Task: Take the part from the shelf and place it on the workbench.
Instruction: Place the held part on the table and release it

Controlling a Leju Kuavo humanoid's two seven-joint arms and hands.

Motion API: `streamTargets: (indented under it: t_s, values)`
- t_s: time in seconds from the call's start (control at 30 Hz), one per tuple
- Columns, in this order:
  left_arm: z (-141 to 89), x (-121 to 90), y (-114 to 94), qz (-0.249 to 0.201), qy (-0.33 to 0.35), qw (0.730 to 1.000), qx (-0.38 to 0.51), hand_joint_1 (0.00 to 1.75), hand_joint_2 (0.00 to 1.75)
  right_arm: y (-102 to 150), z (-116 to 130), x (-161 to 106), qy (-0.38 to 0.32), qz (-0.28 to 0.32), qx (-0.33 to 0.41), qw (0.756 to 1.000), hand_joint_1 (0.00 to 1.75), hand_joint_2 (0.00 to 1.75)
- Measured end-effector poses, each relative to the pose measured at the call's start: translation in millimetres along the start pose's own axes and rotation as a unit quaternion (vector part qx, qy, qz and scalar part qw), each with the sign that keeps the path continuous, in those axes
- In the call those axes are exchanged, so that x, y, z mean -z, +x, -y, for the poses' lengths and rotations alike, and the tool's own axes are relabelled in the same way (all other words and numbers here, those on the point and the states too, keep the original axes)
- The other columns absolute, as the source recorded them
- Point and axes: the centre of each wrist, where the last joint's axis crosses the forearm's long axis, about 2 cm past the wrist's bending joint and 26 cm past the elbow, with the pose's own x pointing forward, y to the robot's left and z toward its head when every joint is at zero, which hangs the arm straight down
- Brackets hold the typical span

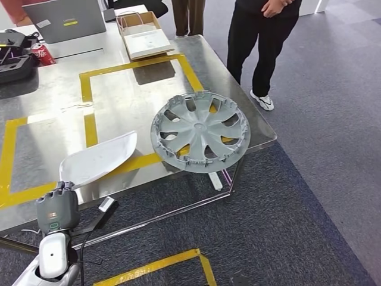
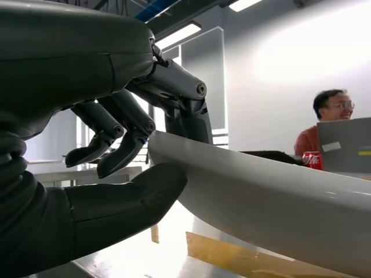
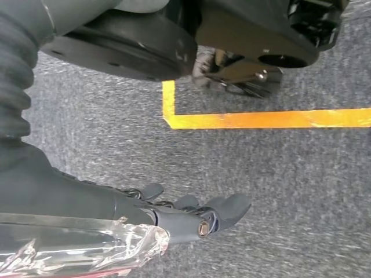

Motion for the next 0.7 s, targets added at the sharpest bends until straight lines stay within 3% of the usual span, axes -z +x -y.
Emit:
streamTargets:
  t_s: [0.7]
  values:
    - [8,-9,-35,0.014,0.003,0.999,0.050,1.75,1.75,5,-5,-2,-0.001,-0.011,-0.001,1.000,0.00,1.75]
